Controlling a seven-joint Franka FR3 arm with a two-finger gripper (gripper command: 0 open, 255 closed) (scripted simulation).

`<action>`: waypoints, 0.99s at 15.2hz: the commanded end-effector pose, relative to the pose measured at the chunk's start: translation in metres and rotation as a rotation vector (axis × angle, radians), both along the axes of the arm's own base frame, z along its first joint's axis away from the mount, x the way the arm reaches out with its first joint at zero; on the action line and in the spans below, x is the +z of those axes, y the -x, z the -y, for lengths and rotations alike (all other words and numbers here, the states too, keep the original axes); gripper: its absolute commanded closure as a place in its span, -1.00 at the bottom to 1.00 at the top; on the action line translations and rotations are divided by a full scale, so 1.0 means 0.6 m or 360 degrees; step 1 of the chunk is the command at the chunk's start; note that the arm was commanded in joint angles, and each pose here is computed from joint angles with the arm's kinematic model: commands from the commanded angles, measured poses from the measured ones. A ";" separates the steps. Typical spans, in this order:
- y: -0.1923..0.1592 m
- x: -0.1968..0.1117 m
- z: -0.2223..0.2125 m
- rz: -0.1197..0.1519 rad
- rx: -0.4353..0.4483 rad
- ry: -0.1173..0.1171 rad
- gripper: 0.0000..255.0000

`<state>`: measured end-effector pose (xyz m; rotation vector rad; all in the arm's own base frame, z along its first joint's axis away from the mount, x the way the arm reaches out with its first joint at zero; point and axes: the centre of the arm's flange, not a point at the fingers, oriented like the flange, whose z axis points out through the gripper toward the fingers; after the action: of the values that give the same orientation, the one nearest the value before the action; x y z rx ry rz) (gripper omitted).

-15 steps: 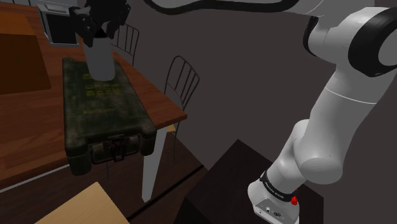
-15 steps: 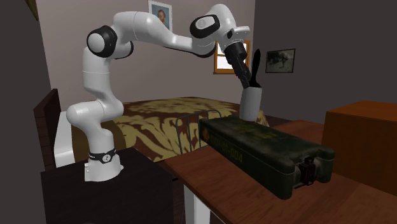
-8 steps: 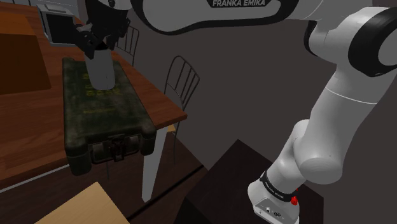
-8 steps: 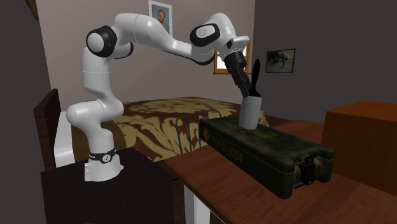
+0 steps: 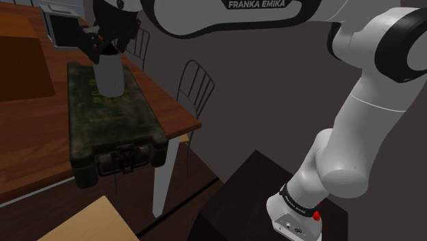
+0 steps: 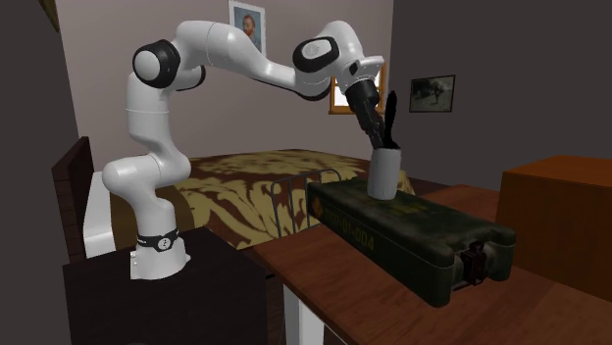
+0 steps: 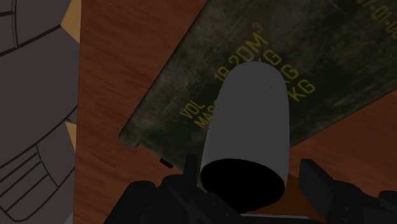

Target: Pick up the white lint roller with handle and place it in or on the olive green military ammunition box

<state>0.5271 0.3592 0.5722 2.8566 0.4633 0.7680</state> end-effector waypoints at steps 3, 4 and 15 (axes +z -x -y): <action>-0.001 -0.003 0.000 -0.0005 0.0000 0.0002 -1.00; -0.001 -0.003 0.000 -0.0005 0.0000 0.0002 -1.00; 0.042 0.068 -0.005 -0.0005 -0.0001 0.0002 -1.00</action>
<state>0.5019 0.3624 0.6131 2.8571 0.4636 0.7635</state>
